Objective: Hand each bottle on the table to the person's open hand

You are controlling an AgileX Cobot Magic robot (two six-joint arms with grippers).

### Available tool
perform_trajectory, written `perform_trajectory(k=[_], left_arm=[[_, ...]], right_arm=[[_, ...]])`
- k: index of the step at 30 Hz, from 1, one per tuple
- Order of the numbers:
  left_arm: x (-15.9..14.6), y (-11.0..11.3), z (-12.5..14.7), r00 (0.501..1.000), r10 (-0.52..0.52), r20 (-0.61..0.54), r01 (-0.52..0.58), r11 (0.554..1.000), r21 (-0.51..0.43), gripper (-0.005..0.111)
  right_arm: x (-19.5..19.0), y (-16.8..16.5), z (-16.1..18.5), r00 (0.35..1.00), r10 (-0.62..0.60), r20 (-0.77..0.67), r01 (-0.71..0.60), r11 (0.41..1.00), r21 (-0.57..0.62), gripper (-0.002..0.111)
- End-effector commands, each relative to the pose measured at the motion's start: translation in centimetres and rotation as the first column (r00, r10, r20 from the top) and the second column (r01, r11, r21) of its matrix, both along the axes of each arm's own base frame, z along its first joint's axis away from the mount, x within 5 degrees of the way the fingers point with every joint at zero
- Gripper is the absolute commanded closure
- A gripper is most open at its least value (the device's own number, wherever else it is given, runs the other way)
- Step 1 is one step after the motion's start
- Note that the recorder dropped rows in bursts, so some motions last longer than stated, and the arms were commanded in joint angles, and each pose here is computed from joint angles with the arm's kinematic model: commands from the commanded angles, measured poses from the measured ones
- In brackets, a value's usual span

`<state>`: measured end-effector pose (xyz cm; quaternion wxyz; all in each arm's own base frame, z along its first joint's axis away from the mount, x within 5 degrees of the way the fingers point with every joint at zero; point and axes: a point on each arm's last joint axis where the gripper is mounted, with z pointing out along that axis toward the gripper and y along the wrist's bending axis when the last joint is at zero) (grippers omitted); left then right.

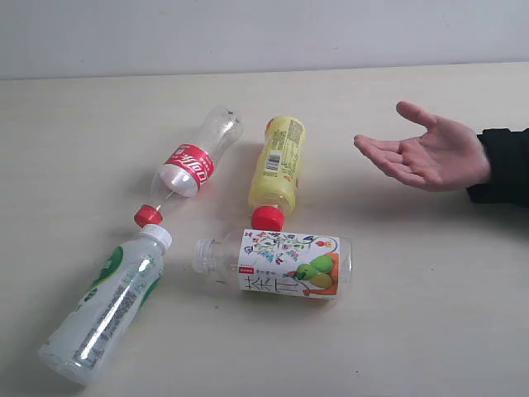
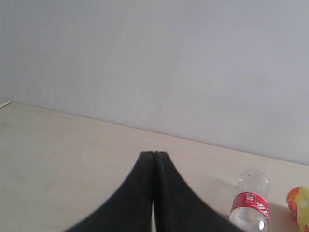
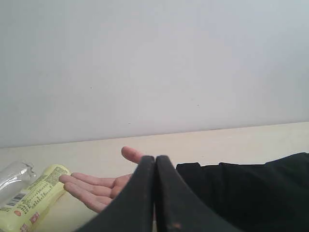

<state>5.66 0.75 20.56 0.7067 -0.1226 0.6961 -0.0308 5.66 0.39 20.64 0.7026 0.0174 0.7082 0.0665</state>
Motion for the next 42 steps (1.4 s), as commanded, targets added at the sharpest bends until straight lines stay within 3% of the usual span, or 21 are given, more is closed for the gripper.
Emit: perform_trajectory(k=[1, 19, 24, 30, 31, 32, 34, 36, 39, 42], left_arm=[[-0.1, 0.0, 0.1, 1.0, 0.003, 0.01, -0.003, 1.0, -0.001, 0.107], [-0.1, 0.0, 0.2, 1.0, 0.002, 0.023, -0.002, 1.0, -0.009, 0.107], [-0.1, 0.0, 0.8, 0.992, 0.004, 0.128, 0.027, 0.972, -0.235, 0.107], [-0.3, -0.1, 2.2, 0.961, -0.002, 0.277, 0.069, 0.971, -0.231, 0.107], [-0.5, -0.1, 2.7, 0.944, -0.004, 0.331, 0.089, 0.967, -0.241, 0.107], [-0.9, -0.2, 3.8, 0.889, -0.012, 0.458, 0.141, 0.958, -0.25, 0.107], [-0.8, -0.2, 5.6, 0.868, -0.015, 0.496, 0.163, 0.953, -0.255, 0.107], [0.4, -0.3, 8.3, 0.906, -0.051, 0.421, 0.122, 0.982, -0.145, 0.107], [4.0, 0.3, 11.1, 0.989, -0.029, 0.142, 0.035, 0.999, -0.04, 0.107], [7.7, 1.4, 13.0, 0.994, 0.042, -0.097, -0.037, 0.998, 0.051, 0.107]], right_arm=[[0.0, 0.0, -0.1, 1.0, -0.005, 0.004, 0.005, 1.0, 0.0, 0.108], [0.0, 0.0, -0.1, 1.0, -0.005, 0.004, 0.005, 1.0, 0.0, 0.108], [0.0, 0.0, -0.1, 1.0, -0.005, 0.004, 0.005, 1.0, 0.0, 0.108], [0.0, 0.0, -0.1, 1.0, -0.005, 0.004, 0.005, 1.0, 0.0, 0.108], [0.0, 0.0, -0.1, 1.0, -0.005, 0.004, 0.005, 1.0, 0.0, 0.108], [0.0, 0.0, -0.1, 1.0, -0.005, 0.004, 0.005, 1.0, 0.0, 0.108], [0.0, 0.0, -0.1, 1.0, -0.005, 0.004, 0.005, 1.0, 0.0, 0.108], [0.0, 0.0, -0.1, 1.0, -0.005, 0.004, 0.005, 1.0, 0.0, 0.108], [0.0, 0.0, -0.1, 1.0, -0.005, 0.004, 0.005, 1.0, 0.0, 0.108], [0.0, 0.0, -0.1, 1.0, -0.005, 0.004, 0.005, 1.0, 0.0, 0.108]])
